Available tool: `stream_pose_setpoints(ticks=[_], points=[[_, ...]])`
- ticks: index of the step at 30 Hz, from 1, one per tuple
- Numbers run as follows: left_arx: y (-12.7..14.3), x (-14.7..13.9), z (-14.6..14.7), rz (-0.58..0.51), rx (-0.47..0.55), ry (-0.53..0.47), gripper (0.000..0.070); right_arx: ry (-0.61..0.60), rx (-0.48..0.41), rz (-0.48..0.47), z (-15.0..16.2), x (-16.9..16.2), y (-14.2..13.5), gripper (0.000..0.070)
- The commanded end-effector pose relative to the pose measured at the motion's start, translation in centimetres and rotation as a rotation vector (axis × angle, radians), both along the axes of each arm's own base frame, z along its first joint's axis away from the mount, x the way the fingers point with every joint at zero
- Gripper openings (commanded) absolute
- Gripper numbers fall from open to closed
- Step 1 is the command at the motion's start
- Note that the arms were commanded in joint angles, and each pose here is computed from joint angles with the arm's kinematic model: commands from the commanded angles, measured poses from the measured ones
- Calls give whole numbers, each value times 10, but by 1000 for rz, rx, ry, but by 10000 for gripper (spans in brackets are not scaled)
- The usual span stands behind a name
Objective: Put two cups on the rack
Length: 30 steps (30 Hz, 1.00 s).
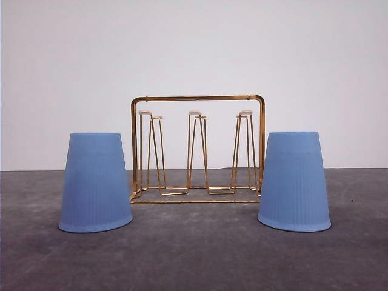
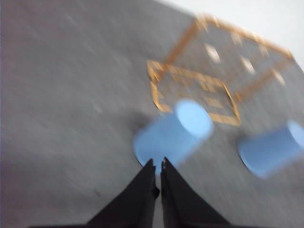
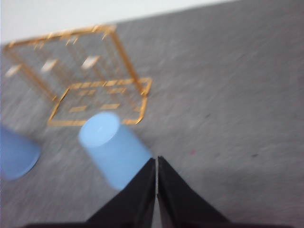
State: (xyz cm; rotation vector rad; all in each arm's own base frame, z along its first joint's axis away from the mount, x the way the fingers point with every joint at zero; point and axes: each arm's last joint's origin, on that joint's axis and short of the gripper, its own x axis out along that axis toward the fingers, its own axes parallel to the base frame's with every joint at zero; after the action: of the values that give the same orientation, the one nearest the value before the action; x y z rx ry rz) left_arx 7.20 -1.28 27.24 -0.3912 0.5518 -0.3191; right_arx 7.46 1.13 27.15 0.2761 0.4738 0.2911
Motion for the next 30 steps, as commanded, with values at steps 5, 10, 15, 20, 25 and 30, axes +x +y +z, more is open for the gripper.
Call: stream_pose_setpoints(ticks=[5,10,15,20,25,30], points=[[-6,16,0,-194,-2,80,3,51,-33,133,-3,20,5,2],[-16,21,-1,-332,77,54,3,4,-120,242,-2,27,13,3],[-24,19,3,-524,289,-111,3,-45,-197,357,-2,26,20,4],[-27,20,6,-606,391,-239,136,-68,-232,388,-2,26,22,198],[-28,24,13,-587,391,-316,442,-71,-234,386,-2,26,22,422],[-32,34,15,-583,391,-346,442,-72,-234,386,-2,26,22,422]])
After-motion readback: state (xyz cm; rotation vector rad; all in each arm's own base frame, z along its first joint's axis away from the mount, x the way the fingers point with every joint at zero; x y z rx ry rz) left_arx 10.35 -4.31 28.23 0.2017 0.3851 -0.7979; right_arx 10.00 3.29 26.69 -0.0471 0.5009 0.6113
